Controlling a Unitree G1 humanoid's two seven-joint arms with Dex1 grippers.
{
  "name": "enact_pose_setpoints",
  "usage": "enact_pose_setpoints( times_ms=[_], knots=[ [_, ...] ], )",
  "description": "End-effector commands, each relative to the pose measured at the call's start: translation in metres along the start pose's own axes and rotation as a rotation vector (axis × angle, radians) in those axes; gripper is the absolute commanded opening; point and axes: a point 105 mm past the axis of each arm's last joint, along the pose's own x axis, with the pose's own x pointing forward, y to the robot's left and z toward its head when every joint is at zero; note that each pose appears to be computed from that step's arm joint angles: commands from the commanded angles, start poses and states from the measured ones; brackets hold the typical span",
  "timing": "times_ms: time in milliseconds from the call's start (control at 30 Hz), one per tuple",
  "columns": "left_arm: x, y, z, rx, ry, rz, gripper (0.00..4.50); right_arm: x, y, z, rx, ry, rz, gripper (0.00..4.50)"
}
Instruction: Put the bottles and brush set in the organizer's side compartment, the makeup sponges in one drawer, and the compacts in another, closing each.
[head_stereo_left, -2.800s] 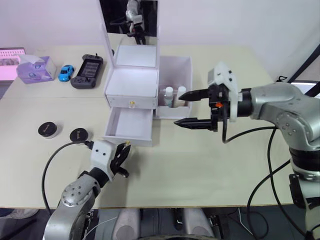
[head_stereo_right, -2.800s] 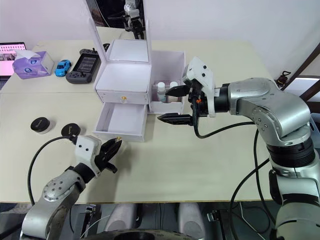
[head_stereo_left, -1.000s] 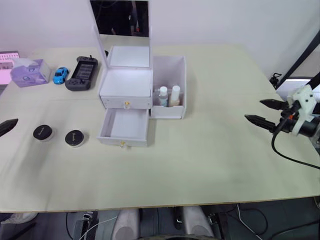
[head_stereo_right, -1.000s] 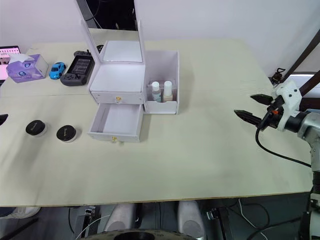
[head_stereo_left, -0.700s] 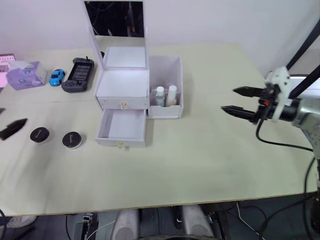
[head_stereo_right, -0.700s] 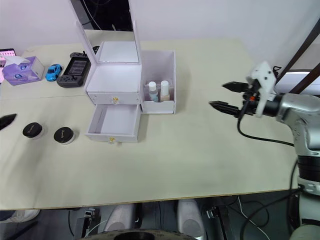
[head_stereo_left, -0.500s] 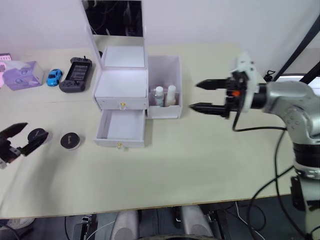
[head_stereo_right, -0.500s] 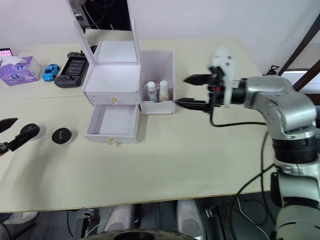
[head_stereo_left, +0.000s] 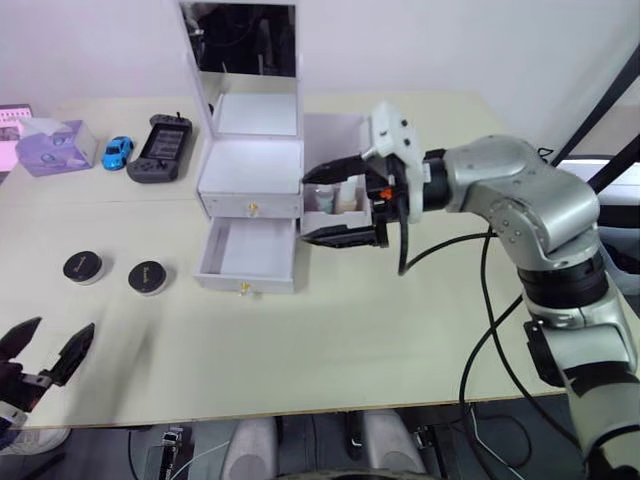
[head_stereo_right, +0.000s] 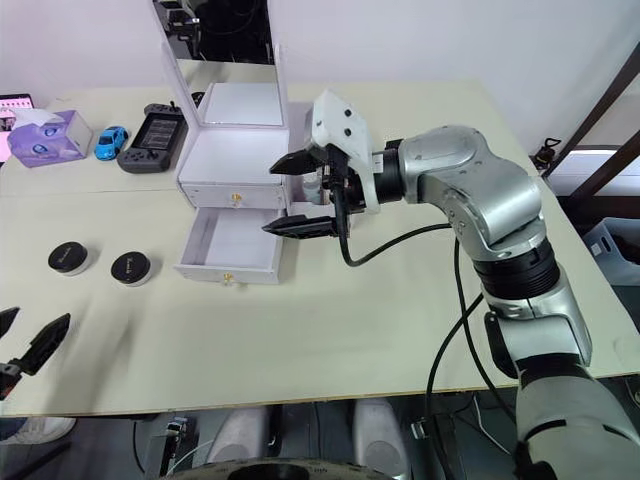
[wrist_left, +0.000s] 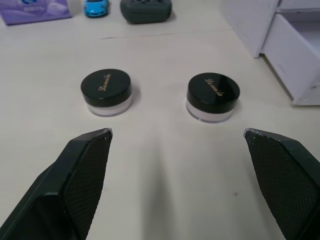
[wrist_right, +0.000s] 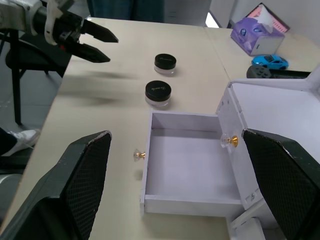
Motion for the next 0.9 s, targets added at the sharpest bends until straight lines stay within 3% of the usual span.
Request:
enact_pose_setpoints(
  times_ms=[33, 233, 500, 733, 900],
  knots=[
    [0.013, -0.01, -0.008, 0.0, 0.029, 0.011, 4.43, 0.002, 0.002, 0.018, -0.025, -0.027, 0.029, 4.5],
    [0.059, -0.037, -0.012, -0.048, 0.032, -0.058, 4.43, 0.001, -0.002, 0.021, -0.011, -0.012, -0.017, 4.5],
    [0.102, -0.043, -0.017, -0.046, 0.11, -0.05, 4.43, -0.009, 0.006, 0.021, 0.004, 0.009, -0.065, 4.5],
    [0.118, -0.049, -0.005, -0.012, 0.165, -0.08, 4.43, -0.016, 0.005, 0.014, 0.014, 0.048, -0.115, 4.5],
    [0.115, -0.047, 0.004, 0.059, 0.278, -0.082, 4.43, -0.014, 0.006, 0.013, 0.022, 0.036, -0.12, 4.5]
  ],
)
